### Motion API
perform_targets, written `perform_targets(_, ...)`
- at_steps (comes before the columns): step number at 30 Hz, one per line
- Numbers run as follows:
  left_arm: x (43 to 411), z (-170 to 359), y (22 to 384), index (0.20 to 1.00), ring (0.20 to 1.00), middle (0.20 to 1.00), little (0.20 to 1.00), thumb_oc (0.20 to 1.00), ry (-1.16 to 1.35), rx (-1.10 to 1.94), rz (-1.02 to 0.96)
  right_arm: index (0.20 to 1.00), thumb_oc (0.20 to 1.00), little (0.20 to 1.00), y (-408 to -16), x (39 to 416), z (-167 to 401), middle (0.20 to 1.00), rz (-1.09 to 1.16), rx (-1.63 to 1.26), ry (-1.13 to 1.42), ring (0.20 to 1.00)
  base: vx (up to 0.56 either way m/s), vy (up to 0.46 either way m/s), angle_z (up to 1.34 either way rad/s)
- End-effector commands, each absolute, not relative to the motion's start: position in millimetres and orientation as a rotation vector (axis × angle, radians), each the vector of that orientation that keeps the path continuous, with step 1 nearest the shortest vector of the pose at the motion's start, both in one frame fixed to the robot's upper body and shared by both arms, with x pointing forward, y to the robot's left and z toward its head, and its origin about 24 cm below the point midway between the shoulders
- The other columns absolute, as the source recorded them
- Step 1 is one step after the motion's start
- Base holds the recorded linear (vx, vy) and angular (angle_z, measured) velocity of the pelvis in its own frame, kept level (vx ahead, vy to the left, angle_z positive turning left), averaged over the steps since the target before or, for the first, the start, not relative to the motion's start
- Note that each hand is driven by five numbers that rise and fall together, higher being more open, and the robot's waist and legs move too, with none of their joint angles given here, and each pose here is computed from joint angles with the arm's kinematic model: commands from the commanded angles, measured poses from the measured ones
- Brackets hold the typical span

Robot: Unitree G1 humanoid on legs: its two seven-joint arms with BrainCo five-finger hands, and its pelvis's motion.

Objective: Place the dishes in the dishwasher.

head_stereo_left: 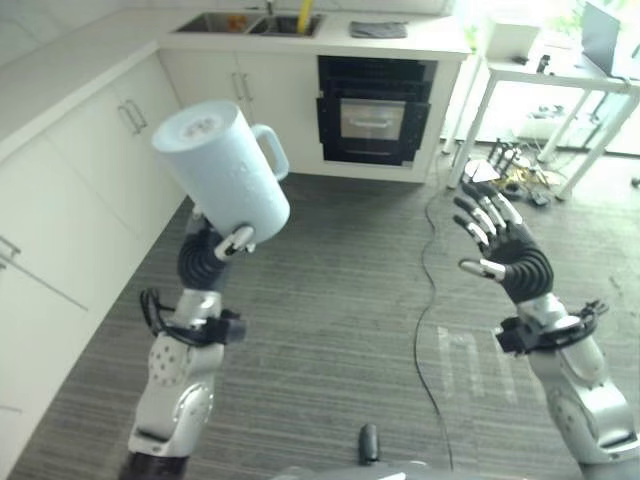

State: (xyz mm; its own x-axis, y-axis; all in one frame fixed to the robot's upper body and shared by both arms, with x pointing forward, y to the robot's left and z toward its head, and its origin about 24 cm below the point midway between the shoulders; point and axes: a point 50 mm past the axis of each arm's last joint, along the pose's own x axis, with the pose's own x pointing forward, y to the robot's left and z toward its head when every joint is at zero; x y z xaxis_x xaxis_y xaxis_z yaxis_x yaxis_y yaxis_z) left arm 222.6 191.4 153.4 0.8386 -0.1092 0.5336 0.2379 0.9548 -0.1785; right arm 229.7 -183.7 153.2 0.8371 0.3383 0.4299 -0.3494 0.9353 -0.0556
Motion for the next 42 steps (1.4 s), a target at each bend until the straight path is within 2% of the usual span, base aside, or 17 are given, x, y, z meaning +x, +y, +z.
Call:
perform_targets(1, 226, 187, 184, 0.200, 0.200, 0.200, 0.200, 0.200, -0.716, -0.316, -0.317, 1.000, 1.000, 1.000, -194, 221, 170, 1.000, 0.303, 0.023, -0.554, 1.000, -0.05, -0.122, 0.59)
perform_targets(3, 231, 190, 178, 0.200, 0.200, 0.200, 0.200, 0.200, -0.731, -0.324, -0.360, 1.000, 1.000, 1.000, -201, 220, 172, 1.000, 0.255, 0.003, -0.573, 1.000, -0.10, -0.033, 1.55)
perform_targets(6, 232, 191, 187, 0.200, 0.200, 0.200, 0.200, 0.200, -0.747, -0.294, -0.296, 1.000, 1.000, 1.000, -204, 219, 174, 1.000, 0.278, 0.018, -0.591, 1.000, -0.06, 0.082, 1.36)
perform_targets(23, 235, 182, 184, 0.200, 0.200, 0.200, 0.200, 0.200, -0.684, -0.185, -0.330, 1.000, 1.000, 1.000, -194, 216, 164, 1.000, 0.282, 0.077, -0.566, 1.000, 0.00, -0.018, -0.08)
perform_targets(26, 228, 178, 185, 0.200, 0.200, 0.200, 0.200, 0.200, -0.686, -0.158, -0.330, 1.000, 1.000, 1.000, -194, 216, 167, 1.000, 0.315, 0.073, -0.572, 1.000, 0.06, -0.048, -0.37)
perform_targets(28, 219, 173, 193, 0.200, 0.200, 0.200, 0.200, 0.200, -0.677, -0.132, -0.261, 1.000, 1.000, 1.000, -185, 217, 167, 1.000, 0.407, 0.095, -0.565, 1.000, 0.11, 0.059, -1.29)
perform_targets(33, 221, 167, 194, 0.200, 0.200, 0.200, 0.200, 0.200, -0.626, -0.105, -0.298, 1.000, 1.000, 1.000, -187, 213, 163, 1.000, 0.383, 0.123, -0.557, 1.000, 0.09, 0.167, -1.87)
perform_targets(35, 222, 178, 198, 0.200, 0.200, 0.200, 0.200, 0.200, -0.711, -0.162, -0.240, 1.000, 1.000, 1.000, -189, 215, 161, 1.000, 0.299, 0.074, -0.579, 1.000, 0.08, 0.081, -0.22)
perform_targets(42, 223, 173, 199, 0.200, 0.200, 0.200, 0.200, 0.200, -0.692, -0.173, -0.242, 1.000, 1.000, 1.000, -189, 215, 159, 1.000, 0.328, 0.098, -0.559, 1.000, -0.02, -0.017, 0.08)
